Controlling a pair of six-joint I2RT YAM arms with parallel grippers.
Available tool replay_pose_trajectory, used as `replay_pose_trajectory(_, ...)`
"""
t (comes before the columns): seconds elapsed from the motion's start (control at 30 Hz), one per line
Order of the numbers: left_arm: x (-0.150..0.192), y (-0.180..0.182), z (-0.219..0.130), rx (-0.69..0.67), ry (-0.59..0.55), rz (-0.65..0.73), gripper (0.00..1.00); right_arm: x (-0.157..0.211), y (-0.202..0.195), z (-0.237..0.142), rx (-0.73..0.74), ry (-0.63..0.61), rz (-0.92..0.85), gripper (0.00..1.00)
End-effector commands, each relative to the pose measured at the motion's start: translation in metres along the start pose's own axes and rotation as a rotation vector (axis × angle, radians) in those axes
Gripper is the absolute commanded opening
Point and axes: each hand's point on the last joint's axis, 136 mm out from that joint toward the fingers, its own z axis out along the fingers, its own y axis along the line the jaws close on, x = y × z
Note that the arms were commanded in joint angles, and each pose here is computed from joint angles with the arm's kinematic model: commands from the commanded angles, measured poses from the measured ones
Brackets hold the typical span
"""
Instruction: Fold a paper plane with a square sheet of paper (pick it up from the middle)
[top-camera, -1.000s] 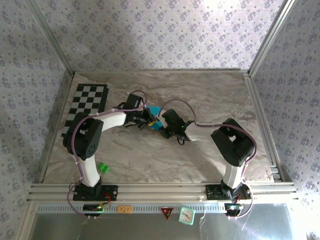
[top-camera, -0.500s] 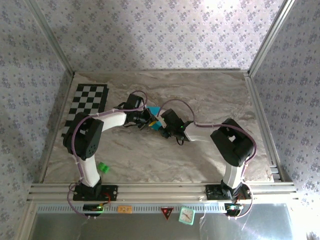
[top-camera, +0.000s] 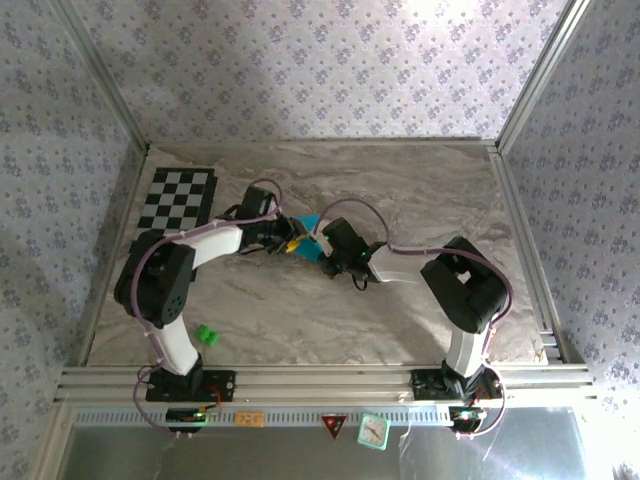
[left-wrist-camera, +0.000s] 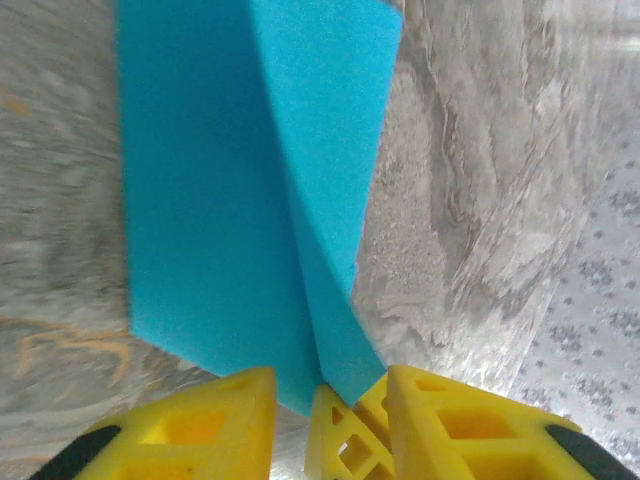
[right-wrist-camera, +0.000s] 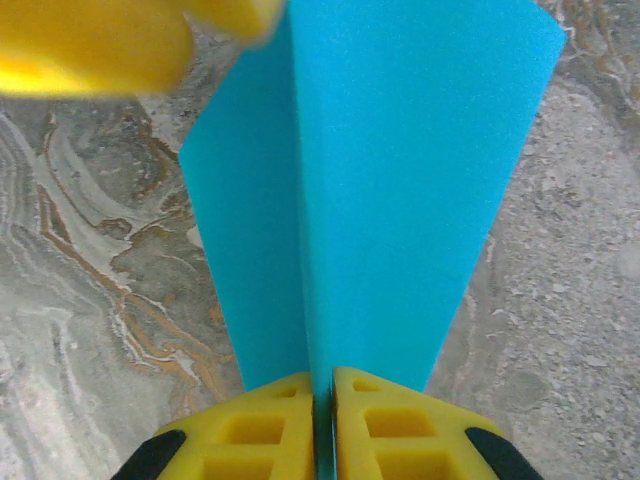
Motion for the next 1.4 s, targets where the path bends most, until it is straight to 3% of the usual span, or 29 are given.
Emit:
replay_pose_trajectory(0.0,-0.014,-0.004,-0.021,0.033,-0.092,-0.008,0.4,0.003,0.004,0.002,-0.059,-0.003,0.047,0.13)
replay_pose_trajectory(0.33,-0.004,0.014,-0.021,0.072,-0.108,-0.036,0.49,0.015,0.01,0.006,-0.191,0.004,0.161,0.13)
replay_pose_trajectory(0.83,0.021,0.005,0.005,0.091,-0.015,0.03,0.48,0.023,0.007,0.003,-0.301,-0.03,0.273,0.12)
replay_pose_trajectory(1.37,0.024,-0.006,0.028,0.059,0.044,0.121,0.49,0.019,-0.001,0.001,-0.428,-0.056,0.444,0.12)
